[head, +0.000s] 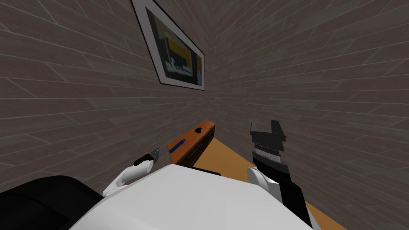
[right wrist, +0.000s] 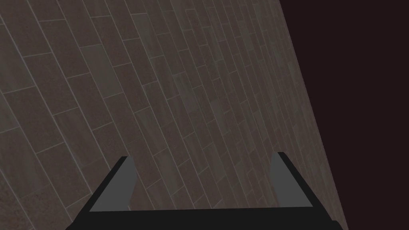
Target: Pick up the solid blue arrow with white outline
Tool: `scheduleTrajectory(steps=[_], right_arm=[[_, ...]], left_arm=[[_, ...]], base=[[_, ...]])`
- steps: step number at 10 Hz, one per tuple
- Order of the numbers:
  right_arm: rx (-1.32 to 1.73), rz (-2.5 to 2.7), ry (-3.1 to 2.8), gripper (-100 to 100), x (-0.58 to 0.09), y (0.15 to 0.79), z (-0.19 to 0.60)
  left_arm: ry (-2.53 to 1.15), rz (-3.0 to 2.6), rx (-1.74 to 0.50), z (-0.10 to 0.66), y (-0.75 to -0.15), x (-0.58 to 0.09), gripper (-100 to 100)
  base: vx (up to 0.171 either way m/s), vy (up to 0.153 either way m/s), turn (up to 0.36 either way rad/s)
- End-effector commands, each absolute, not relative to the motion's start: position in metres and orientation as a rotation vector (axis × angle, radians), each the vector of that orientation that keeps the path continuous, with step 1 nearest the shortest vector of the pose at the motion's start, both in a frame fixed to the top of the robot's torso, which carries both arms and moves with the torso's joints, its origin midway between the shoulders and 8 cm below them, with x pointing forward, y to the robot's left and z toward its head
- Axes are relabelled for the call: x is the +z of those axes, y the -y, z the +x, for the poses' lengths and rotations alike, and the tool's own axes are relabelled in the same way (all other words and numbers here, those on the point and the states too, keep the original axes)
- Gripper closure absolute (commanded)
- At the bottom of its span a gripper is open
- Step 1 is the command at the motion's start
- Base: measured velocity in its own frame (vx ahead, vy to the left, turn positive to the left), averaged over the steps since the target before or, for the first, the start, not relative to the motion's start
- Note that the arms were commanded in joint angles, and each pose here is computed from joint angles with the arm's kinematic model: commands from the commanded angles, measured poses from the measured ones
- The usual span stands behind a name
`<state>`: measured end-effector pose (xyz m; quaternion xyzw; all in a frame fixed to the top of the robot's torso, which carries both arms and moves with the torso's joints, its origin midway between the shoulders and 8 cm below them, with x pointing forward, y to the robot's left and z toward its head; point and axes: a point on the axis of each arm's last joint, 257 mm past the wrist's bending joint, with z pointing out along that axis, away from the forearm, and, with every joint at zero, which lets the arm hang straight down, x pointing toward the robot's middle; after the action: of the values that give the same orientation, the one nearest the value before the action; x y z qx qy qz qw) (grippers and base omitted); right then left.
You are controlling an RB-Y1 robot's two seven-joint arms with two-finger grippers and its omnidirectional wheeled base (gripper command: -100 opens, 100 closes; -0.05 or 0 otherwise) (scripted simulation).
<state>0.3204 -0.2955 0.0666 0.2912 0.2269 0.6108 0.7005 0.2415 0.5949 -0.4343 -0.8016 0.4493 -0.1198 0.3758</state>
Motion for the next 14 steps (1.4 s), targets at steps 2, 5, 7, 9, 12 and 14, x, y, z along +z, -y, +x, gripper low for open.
scheduleTrajectory(steps=[2,5,7,9,12,14], right_arm=[[1.36,0.649,-0.505,0,0.067,0.296,0.32],[1.36,0.648,-0.505,0,0.067,0.295,0.32],[1.36,0.648,-0.505,0,0.067,0.295,0.32],[1.36,0.648,-0.505,0,0.067,0.295,0.32],[1.36,0.649,-0.506,0,0.067,0.296,0.32],[1.36,0.649,-0.506,0,0.067,0.296,0.32]], left_arm=[[-1.146,-2.137,-0.251,0.22,-0.597,-0.449,-100],[-1.151,-2.236,-0.182,0.196,-0.596,-0.467,-100],[-1.147,-2.304,-0.133,0.177,-0.595,-0.478,-100],[-1.145,-2.371,-0.082,0.159,-0.594,-0.488,-100],[-1.138,-2.48,0.005,0.128,-0.591,-0.501,-100],[-1.137,-2.536,0.051,0.112,-0.587,-0.506,-100]], base=[[0.03,0.004,-0.163],[0.051,0.015,-0.223],[0.056,0.013,-0.237],[0.058,0.016,-0.245],[0.055,0.022,-0.255],[0.052,0.029,-0.193]])
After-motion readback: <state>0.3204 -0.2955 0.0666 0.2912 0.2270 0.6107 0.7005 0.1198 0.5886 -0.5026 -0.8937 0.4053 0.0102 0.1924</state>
